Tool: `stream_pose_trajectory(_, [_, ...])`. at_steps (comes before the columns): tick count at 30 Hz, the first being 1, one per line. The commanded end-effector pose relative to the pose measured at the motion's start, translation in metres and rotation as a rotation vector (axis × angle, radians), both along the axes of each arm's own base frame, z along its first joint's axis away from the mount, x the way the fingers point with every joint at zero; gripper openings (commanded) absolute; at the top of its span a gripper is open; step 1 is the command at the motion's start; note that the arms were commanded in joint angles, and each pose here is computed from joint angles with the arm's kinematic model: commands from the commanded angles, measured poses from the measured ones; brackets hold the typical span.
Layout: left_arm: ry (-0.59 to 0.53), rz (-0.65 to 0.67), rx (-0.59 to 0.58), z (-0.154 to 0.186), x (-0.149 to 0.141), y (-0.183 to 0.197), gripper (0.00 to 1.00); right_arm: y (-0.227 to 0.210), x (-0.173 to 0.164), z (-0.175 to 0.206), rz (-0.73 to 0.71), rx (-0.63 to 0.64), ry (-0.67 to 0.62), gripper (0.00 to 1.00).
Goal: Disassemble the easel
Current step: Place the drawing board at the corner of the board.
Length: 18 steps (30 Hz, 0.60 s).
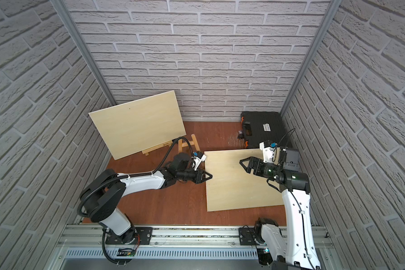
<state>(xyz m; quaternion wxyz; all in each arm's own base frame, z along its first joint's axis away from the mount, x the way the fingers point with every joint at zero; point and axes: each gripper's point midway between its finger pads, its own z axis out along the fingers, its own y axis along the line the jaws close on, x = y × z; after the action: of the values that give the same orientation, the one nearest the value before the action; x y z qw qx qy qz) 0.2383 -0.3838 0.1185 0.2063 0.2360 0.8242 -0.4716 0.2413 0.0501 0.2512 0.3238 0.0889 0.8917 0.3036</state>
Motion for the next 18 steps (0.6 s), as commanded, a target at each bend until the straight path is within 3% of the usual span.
stream_pose_trajectory(1, [-0.060, 0.076, 0.195, -0.045, 0.017, 0.014, 0.00, 0.003, 0.001, 0.001, 0.024, 0.000, -0.020, 0.90])
stream_pose_trajectory(18, [-0.033, 0.128, 0.280, -0.071, 0.028, 0.013, 0.00, 0.003, -0.001, -0.004, 0.025, -0.004, -0.010, 0.90])
